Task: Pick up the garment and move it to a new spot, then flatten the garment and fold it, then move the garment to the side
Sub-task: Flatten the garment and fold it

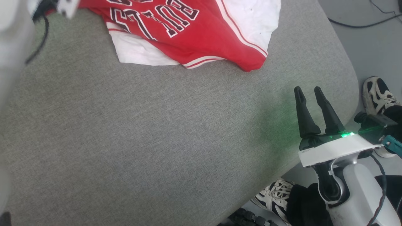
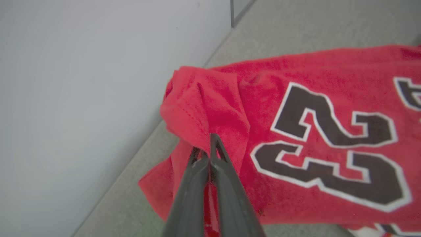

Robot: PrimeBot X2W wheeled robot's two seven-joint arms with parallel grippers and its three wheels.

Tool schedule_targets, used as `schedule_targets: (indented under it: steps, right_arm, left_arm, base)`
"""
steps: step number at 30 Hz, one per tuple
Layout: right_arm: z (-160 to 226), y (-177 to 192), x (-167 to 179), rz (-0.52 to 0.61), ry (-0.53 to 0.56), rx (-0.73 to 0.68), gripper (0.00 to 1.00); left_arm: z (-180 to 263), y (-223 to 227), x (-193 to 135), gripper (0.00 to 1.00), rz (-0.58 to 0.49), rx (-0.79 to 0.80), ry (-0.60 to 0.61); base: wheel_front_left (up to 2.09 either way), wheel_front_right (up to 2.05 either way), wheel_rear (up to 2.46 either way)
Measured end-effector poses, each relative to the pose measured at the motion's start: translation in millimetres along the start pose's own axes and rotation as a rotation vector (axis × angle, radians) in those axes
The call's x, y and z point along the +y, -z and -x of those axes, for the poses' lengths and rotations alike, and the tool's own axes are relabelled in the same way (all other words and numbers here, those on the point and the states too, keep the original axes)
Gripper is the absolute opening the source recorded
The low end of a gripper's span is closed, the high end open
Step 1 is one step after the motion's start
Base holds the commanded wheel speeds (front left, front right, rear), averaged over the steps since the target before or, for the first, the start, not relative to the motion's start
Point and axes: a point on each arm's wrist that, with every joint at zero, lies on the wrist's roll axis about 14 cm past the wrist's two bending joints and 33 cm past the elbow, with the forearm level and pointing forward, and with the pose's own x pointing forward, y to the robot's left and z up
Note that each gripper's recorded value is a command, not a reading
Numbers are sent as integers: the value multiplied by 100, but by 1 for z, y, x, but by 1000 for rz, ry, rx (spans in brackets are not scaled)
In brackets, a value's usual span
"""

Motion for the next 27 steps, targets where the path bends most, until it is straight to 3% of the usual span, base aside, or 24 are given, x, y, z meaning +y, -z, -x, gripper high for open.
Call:
schedule_targets:
  steps: [3, 5, 6, 11, 14, 21, 27]
  right_arm:
    - [-2, 3, 2, 3, -3, 6, 100]
    - [-2, 5, 4, 5, -6, 10, 100]
    - [-2, 5, 4, 4, -7, 10, 100]
    - [-3, -1, 13, 4, -39, -5, 100]
    - [-2, -11, 9, 9, -42, -30, 100]
    - [-5, -34, 8, 13, -72, -90, 100]
    - [-7, -42, 20, -2, -115, -109, 100]
  left_arm:
    - [-9, 31, -16, 0, 8, 92, 51]
    - [-10, 39, -20, 46, 9, 120, 68]
    - [-10, 39, -20, 100, 8, 119, 71]
    - [2, 28, -6, 100, -1, 116, 46]
    - [15, 11, -10, 100, 47, 112, 64]
    - [60, 15, -23, 100, 169, 295, 122]
    - [91, 32, -64, 100, 274, 448, 270]
  base:
    - [0, 0, 0]
    - [0, 0, 0]
    - [0, 0, 0]
    - [0, 0, 0]
    - [0, 0, 0]
    - [0, 0, 0]
    - [0, 0, 0]
